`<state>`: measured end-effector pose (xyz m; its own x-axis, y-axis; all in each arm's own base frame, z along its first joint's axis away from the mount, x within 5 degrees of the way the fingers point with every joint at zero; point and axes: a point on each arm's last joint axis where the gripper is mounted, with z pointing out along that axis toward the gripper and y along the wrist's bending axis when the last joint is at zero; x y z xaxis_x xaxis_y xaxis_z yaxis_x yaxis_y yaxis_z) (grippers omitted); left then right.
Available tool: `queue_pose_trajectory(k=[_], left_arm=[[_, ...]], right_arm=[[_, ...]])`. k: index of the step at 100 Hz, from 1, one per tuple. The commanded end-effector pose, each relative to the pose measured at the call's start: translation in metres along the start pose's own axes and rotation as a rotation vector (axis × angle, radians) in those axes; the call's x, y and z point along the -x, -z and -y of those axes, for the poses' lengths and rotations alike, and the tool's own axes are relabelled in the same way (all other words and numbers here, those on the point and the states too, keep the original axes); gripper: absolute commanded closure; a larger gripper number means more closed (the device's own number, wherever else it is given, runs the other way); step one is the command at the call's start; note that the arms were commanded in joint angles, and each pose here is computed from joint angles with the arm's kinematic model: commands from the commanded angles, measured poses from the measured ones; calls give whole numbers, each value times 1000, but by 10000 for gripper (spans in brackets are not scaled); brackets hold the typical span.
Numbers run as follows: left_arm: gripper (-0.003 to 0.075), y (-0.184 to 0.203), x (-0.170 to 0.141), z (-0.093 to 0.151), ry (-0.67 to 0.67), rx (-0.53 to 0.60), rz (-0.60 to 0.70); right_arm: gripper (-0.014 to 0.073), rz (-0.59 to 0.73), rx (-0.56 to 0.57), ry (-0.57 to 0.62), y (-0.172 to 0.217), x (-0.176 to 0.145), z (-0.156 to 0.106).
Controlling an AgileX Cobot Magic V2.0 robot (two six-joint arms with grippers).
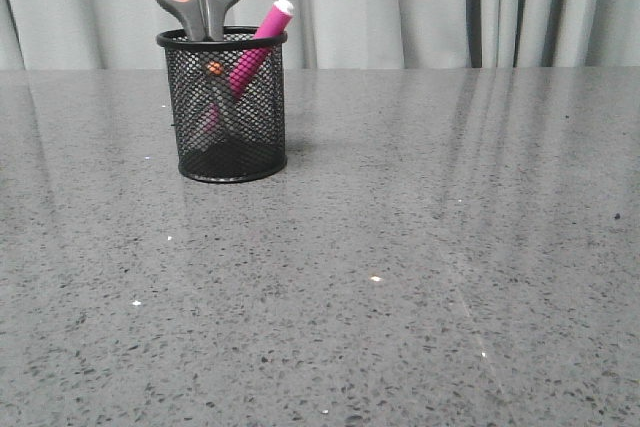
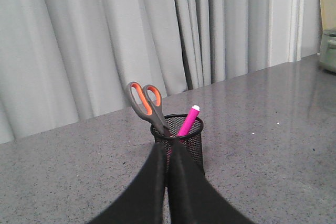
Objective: Put pen and scissors into bin
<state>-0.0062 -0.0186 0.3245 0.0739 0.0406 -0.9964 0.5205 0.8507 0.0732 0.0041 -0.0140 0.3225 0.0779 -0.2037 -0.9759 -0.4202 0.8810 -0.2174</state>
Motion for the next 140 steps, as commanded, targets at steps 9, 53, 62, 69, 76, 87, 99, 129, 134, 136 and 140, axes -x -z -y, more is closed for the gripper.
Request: queue_pose_trajectory(k=[9, 53, 62, 69, 76, 87, 99, 129, 134, 136, 140], left_arm=[[741, 7, 13, -1, 20, 26, 108], [741, 7, 13, -1, 20, 26, 108], [741, 5, 11, -2, 7, 36, 97], [741, 2, 5, -3, -19, 54, 81], [741, -3, -6, -7, -69, 104, 45], [741, -19, -38, -15, -118, 197, 12], [741, -32, -70, -23, -143, 287, 13], [741, -41, -136, -30, -134, 380, -172], [741, -40, -142, -29, -125, 378, -222], [741, -40, -145, -29, -125, 372, -257], [741, -39, -149, -28, -125, 368, -301]], right_arm=[[643, 88, -28, 28, 5, 11, 3], [643, 88, -28, 28, 5, 11, 3], [643, 88, -28, 28, 5, 11, 3], [643, 88, -28, 28, 5, 11, 3], [643, 88, -28, 28, 5, 11, 3], [643, 88, -28, 28, 5, 11, 3], [643, 88, -28, 28, 5, 11, 3], [643, 88, -28, 28, 5, 11, 3], [643, 88, -28, 28, 5, 11, 3], [643, 88, -28, 28, 5, 11, 3], [643, 88, -28, 28, 5, 11, 3]])
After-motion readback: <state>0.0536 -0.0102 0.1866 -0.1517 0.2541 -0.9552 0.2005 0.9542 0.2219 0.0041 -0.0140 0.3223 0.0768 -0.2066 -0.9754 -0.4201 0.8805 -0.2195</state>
